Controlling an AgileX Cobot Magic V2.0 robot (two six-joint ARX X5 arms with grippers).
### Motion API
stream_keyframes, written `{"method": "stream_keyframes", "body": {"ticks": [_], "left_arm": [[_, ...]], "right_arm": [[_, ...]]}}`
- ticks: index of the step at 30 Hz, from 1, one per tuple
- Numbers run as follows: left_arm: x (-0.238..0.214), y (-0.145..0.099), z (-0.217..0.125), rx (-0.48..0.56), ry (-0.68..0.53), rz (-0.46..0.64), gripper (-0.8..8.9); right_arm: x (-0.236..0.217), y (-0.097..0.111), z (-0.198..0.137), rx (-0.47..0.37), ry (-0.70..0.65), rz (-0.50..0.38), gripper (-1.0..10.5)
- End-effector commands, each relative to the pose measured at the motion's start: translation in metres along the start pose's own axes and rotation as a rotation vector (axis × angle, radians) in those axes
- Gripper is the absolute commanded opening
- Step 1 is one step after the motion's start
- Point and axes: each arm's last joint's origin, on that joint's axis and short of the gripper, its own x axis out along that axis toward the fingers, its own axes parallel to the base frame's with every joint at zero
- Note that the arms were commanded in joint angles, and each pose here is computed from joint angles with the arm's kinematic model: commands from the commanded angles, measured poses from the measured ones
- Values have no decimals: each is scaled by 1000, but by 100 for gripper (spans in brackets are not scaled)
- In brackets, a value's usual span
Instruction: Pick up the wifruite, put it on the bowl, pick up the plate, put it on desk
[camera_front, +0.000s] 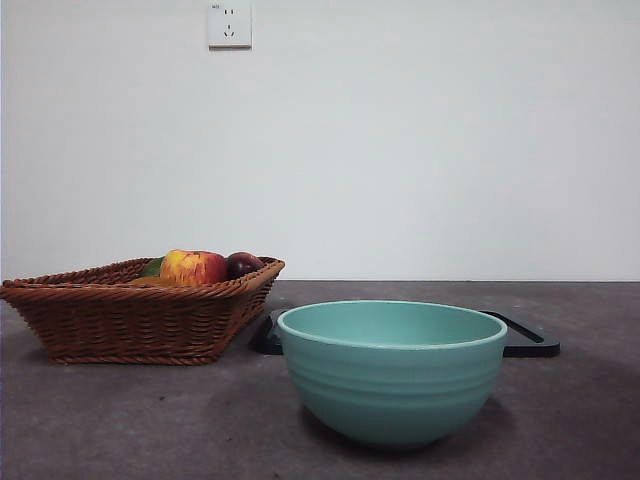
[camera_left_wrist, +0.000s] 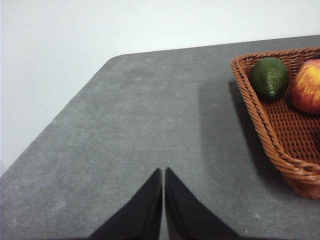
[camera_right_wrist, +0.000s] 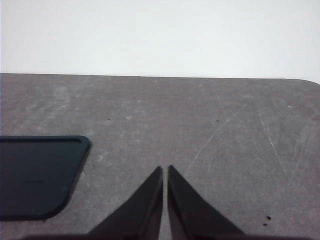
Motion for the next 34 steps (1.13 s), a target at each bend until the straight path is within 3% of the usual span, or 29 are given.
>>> {"method": "stream_keyframes", "body": {"ticks": [1,11,34], "left_arm": [[2,-1,-7,-4,26,0,8],[2,-1,-7,-4,25,0,8],[2,-1,-7,-4,25,0,8]], "right_arm": [[-1,0,-1,-5,-2,-9,5],[-4,-1,-15,-2,117,-25,5],[-3,-1,-12,3,90,-20,5]]}}
